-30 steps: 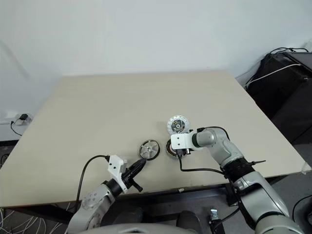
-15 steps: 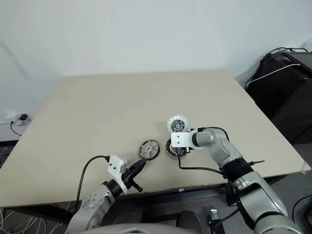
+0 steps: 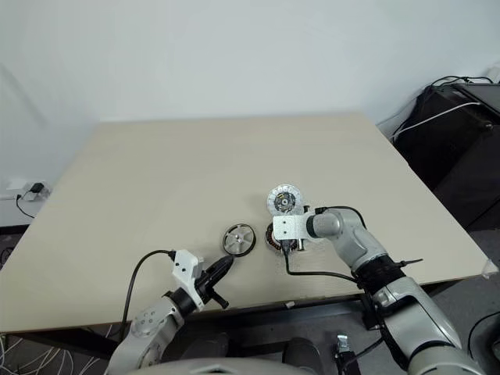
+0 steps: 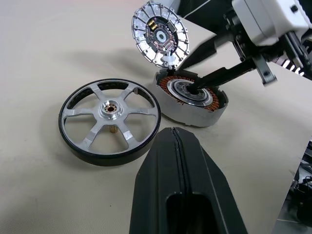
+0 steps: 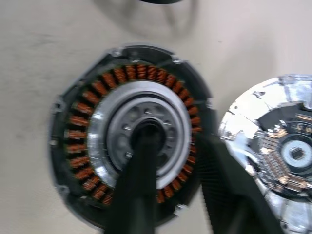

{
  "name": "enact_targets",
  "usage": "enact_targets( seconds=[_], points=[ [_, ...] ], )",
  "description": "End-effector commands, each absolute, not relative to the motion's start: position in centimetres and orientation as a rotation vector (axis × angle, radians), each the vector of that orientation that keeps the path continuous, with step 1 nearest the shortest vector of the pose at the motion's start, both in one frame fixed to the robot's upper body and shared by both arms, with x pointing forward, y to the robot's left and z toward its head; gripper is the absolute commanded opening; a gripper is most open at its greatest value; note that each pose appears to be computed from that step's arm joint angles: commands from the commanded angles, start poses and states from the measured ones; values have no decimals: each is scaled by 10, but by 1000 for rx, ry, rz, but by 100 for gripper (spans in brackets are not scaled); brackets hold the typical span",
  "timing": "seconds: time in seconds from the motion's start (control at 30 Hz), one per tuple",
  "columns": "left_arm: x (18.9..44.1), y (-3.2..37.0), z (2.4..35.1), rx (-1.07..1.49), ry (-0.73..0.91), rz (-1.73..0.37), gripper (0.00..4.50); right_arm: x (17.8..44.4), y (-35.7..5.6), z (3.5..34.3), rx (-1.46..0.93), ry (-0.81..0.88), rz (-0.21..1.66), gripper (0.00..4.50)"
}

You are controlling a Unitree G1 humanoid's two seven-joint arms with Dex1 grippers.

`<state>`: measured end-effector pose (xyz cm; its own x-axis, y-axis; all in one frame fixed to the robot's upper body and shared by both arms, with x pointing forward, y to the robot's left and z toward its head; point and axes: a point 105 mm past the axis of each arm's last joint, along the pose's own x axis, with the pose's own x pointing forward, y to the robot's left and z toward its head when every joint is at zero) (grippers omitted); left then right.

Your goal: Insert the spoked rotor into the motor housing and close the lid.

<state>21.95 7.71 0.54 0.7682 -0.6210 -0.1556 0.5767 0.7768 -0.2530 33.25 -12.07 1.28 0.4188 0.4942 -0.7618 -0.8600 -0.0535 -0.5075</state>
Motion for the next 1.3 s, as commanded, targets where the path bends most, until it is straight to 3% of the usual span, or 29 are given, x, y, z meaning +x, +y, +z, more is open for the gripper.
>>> enact_targets(
  seconds=[0.03, 0.57, 1.07, 1.3],
  points=[
    [224, 75, 21, -192, 180, -675, 0, 330, -122, 12, -1181, 405, 1162, 1],
    [220, 74, 16, -198, 185, -670, 0, 329, -121, 10, -1170, 404, 1171, 1],
    [221, 75, 13, -201, 192, -677, 0, 333, -106, 64, -887, 197, 1032, 1],
    [220, 74, 14, -197, 195, -697, 0, 325, -113, 48, -929, 260, 1039, 1]
  ],
)
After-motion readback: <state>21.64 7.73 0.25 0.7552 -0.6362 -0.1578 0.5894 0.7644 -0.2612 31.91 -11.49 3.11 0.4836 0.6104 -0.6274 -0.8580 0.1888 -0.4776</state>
